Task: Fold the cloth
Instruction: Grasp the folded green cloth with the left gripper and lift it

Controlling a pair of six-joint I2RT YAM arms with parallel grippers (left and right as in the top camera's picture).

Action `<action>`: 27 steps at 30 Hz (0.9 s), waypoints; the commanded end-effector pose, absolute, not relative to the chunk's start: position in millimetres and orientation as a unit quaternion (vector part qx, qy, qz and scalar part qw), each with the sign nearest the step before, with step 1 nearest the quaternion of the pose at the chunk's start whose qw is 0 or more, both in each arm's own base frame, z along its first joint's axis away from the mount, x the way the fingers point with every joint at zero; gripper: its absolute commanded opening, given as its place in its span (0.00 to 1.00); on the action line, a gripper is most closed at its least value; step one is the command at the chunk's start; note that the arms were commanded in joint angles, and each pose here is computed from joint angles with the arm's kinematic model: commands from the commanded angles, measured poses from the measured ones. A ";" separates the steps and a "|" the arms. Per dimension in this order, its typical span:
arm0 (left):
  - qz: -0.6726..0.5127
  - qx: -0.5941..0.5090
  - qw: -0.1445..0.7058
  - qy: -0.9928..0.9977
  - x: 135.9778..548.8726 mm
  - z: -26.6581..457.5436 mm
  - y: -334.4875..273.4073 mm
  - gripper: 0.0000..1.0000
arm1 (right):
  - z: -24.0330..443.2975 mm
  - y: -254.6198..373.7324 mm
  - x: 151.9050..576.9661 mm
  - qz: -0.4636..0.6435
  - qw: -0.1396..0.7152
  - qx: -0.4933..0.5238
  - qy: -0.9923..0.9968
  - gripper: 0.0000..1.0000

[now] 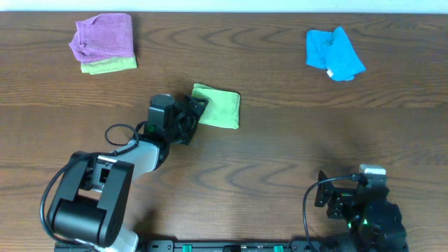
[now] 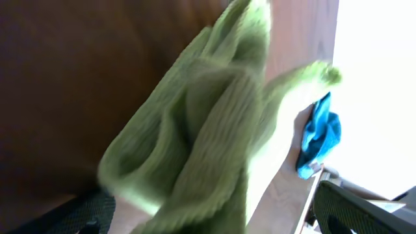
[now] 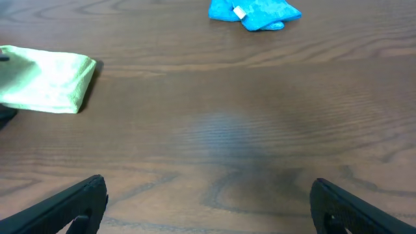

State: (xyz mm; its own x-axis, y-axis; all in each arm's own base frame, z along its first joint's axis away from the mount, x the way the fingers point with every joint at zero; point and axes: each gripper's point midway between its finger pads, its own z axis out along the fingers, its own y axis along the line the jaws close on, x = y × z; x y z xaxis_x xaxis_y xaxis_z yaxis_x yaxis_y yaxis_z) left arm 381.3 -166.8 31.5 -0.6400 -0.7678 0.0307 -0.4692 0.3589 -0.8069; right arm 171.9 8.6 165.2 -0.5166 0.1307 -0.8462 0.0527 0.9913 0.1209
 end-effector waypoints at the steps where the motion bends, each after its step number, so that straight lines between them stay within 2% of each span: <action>1: -0.371 -0.427 0.153 0.810 372.6 -11.8 -156.9 1.00 | 164.2 5.7 171.7 0.038 0.490 0.065 0.869 0.99; 4: -0.383 -0.422 0.148 0.808 377.0 -16.0 -162.2 1.00 | 164.2 5.7 171.7 0.038 0.490 0.065 0.869 0.99; 6: -0.381 -0.425 0.147 0.808 376.9 -18.6 -161.8 0.90 | 164.2 5.7 171.7 0.038 0.490 0.065 0.869 0.99; 7: -0.380 -0.425 0.147 0.808 377.0 -18.9 -161.4 0.84 | 164.2 5.7 171.7 0.038 0.490 0.065 0.869 0.99; 10: -0.376 -0.425 0.153 0.809 377.9 -19.2 -159.8 0.54 | 164.2 5.7 171.7 0.038 0.490 0.065 0.869 0.99; 13: -0.369 -0.409 0.166 0.818 379.0 -19.7 -157.9 0.40 | 164.2 5.7 171.7 0.038 0.490 0.065 0.869 0.99; 15: -0.365 -0.396 0.171 0.825 378.5 -21.4 -157.7 0.19 | 164.2 5.7 171.7 0.038 0.490 0.065 0.869 0.99; 17: -0.359 -0.380 0.175 0.834 377.5 -24.5 -157.4 0.07 | 164.2 5.7 171.7 0.038 0.490 0.065 0.869 0.99; 23: -0.359 -0.320 0.177 0.858 373.1 -40.2 -164.0 0.06 | 164.2 5.7 171.7 0.038 0.490 0.065 0.869 0.99; 27: -0.386 -0.263 0.214 0.858 385.3 -25.8 -172.8 0.06 | 164.2 5.7 171.7 0.038 0.490 0.065 0.869 0.99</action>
